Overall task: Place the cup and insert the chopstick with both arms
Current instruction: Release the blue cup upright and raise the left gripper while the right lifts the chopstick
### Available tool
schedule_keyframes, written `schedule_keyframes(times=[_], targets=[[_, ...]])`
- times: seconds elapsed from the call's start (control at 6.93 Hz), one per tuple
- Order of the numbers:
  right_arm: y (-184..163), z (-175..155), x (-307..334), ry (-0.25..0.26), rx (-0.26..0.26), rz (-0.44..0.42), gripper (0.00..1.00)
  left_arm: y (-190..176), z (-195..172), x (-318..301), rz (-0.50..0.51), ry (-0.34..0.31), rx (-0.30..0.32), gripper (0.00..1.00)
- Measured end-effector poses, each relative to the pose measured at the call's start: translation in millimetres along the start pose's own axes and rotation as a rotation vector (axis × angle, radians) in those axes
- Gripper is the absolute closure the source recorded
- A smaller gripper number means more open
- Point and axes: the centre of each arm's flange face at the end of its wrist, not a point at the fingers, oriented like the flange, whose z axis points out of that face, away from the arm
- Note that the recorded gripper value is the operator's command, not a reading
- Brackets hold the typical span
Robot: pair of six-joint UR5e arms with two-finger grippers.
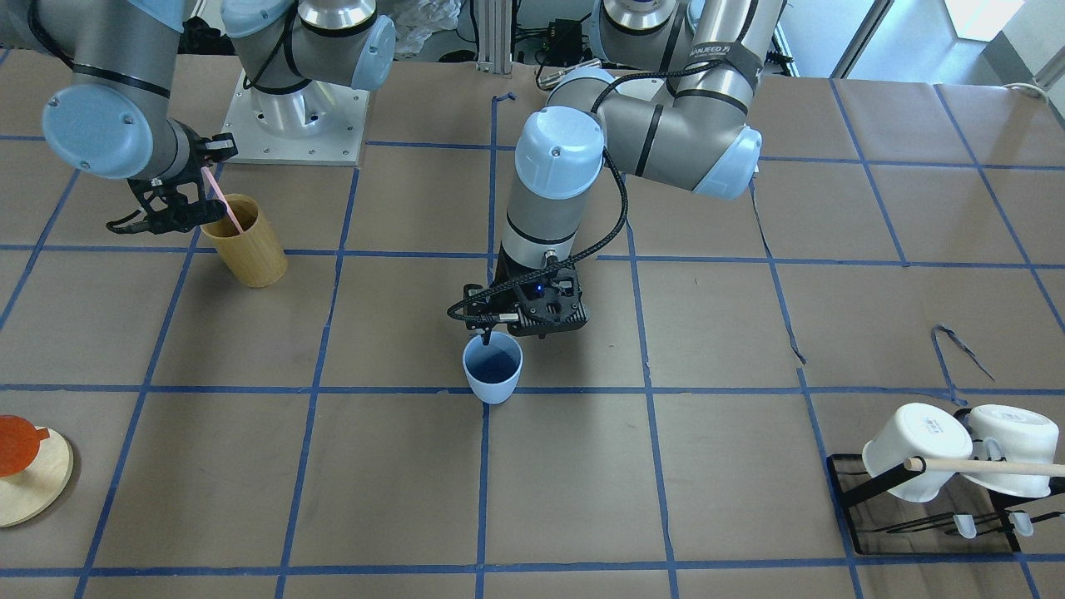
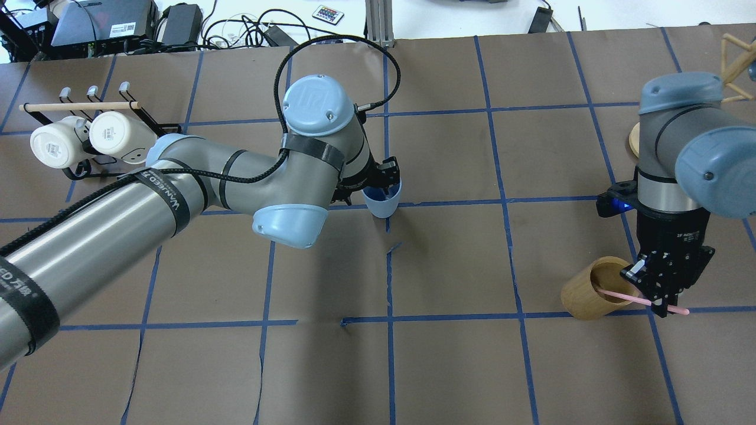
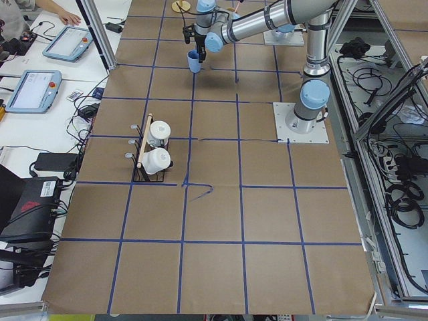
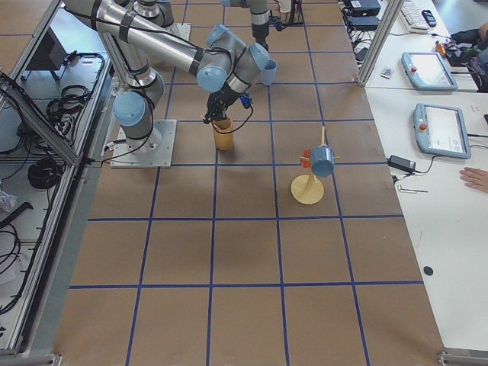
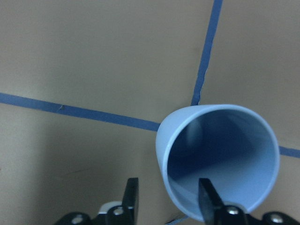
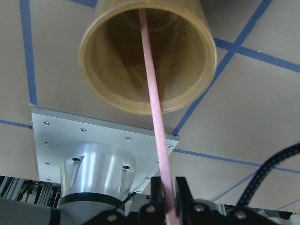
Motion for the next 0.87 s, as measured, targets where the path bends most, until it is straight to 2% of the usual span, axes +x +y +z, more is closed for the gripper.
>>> schedule_keyframes(times=[0.14,0.43,0.58,0.87], targets=[[1.5,-4.3,0.7,-0.001,0.002,0.0,0.82,-16.8,-31.9,-1.2,0.018,-0.015,-0.009,0.01],[13.6,-28.3,3.2,-0.019,-0.012,-0.008,0.84,-47.1,-115.5,-19.3,0.128,-0.086,-0.051,0.03],[22.7,-44.6,3.4,-0.042,-0.018,-0.013,0.84,-52.6,-152.9,-40.5,0.205,-0.113,-0.064,0.1],[42.3,-82.6,4.0,-0.081,-0.001,-0.012,0.84,-51.3,-221.0,-100.1,0.312,-0.129,-0.069,0.1]])
